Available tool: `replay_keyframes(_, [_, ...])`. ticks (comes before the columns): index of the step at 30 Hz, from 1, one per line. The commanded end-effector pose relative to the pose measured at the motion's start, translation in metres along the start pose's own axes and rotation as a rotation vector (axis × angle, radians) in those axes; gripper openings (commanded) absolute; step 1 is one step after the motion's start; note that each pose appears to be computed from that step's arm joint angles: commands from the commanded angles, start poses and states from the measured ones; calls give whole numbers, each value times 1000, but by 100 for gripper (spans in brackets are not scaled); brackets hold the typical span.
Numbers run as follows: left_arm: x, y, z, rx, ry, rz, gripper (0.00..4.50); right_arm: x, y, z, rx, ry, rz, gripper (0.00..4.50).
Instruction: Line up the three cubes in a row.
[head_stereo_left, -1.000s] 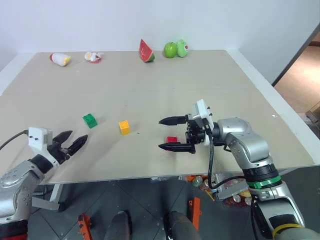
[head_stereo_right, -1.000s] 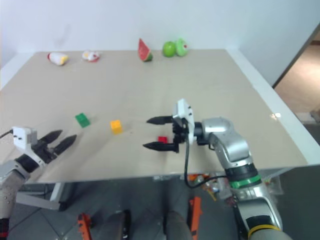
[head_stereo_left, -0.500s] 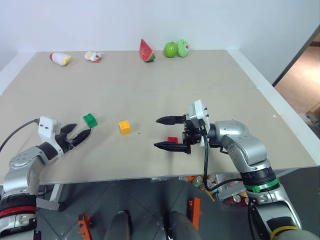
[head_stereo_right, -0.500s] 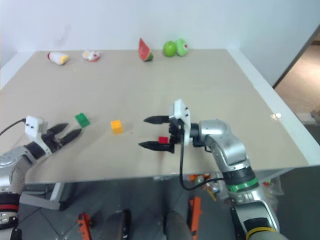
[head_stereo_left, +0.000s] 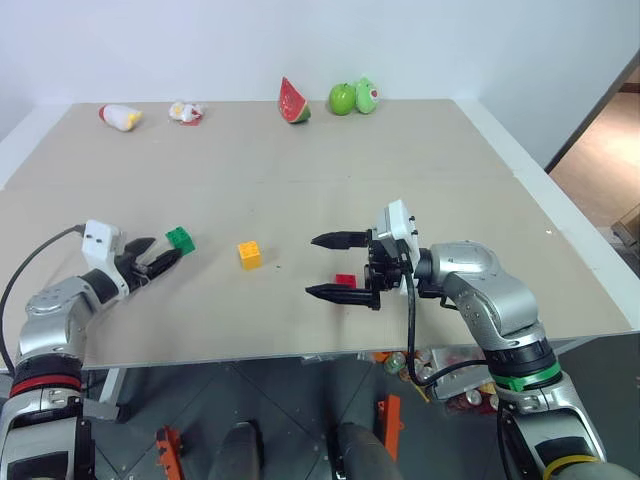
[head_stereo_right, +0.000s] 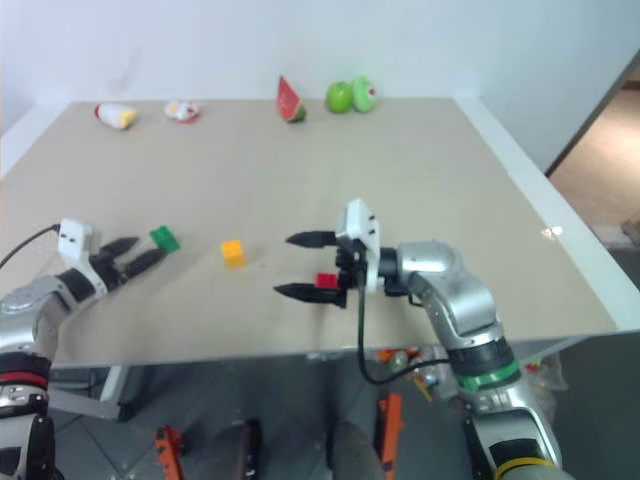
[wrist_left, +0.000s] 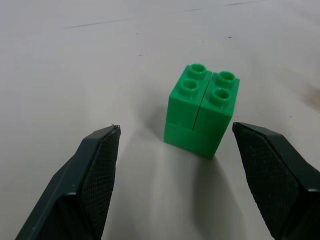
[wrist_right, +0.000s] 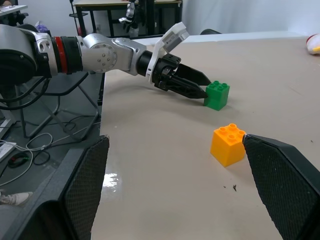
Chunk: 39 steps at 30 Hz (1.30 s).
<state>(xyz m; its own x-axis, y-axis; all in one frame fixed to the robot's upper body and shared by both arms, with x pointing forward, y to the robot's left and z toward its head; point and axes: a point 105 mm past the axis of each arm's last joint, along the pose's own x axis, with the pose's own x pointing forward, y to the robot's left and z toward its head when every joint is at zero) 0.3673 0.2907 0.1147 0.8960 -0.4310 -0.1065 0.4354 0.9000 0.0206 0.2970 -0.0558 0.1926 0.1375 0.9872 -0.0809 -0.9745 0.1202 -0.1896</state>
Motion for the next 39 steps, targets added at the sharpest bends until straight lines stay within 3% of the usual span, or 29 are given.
replay_keyframes(1, [2,2,10,60,-5,-22,371,0,4,16,-49,-37,9,442])
replay_keyframes(25, [31,-5,17,99,5,-92,371,-3,-17,20,-70,-40,-106,442])
replay_keyframes(33, [28,-7,14,104,5,-113,130,-5,-21,20,-72,-39,-123,450])
replay_keyframes(39, [29,-21,18,220,11,-191,131,-7,-24,19,-80,-33,-134,450])
